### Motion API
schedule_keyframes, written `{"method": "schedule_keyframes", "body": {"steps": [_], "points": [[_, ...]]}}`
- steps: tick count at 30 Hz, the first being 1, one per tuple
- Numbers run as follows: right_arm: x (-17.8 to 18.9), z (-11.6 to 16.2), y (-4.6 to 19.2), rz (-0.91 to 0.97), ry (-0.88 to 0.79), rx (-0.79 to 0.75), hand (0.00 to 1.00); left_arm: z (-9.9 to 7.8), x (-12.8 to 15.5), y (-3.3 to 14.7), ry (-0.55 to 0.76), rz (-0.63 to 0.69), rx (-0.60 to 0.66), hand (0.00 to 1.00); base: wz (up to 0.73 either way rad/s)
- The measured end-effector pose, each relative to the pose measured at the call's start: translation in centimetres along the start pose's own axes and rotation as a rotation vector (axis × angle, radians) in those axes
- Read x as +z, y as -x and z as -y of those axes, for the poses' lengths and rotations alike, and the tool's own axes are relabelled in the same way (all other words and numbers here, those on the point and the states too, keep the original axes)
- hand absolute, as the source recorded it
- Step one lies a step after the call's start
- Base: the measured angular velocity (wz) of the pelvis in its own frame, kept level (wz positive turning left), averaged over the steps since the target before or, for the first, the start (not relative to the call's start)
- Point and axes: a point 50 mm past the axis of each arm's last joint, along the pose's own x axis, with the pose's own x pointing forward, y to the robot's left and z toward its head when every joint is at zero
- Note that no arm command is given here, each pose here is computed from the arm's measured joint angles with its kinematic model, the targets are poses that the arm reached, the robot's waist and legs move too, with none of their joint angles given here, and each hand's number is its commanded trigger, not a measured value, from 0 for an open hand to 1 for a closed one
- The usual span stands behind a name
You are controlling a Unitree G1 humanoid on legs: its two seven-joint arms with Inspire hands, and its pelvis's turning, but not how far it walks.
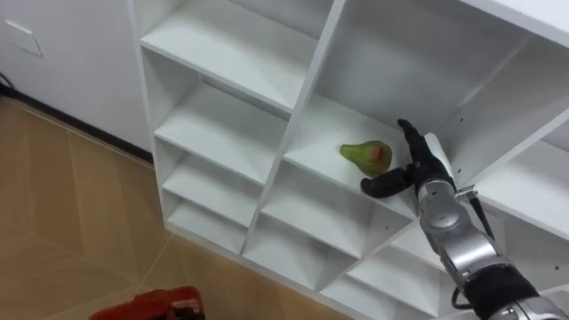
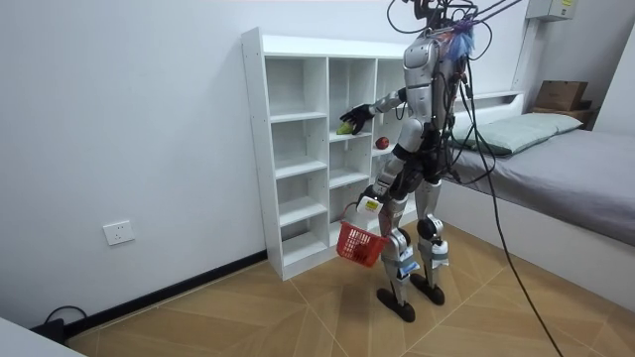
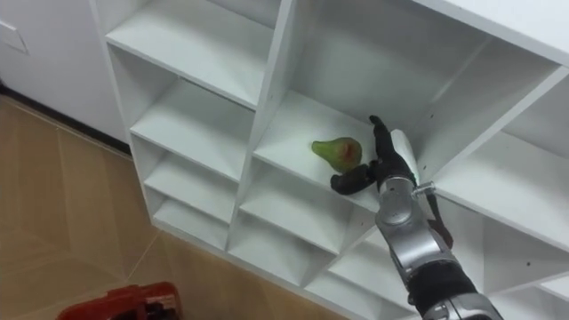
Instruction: Collect fruits from the closet
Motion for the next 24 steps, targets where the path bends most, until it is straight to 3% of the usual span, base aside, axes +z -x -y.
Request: {"method": "schedule_keyframes", "body": {"steps": [22,23,24], "points": [[0.00,0.00,0.00,0.000,-0.002,0.002,0.00,0.21,-0.02,-0.01,-0.033,-0.005,0.005,1.00,0.00],[0.00,-0.01,0.00,0.000,-0.001,0.002,0.02,0.22,-0.01,-0.01,-0.033,-0.005,0.006,1.00,0.00],[0.00,-0.01,0.00,0.000,-0.002,0.002,0.11,0.24,0.00,-0.02,-0.035,-0.005,0.008,1.00,0.00]]}}
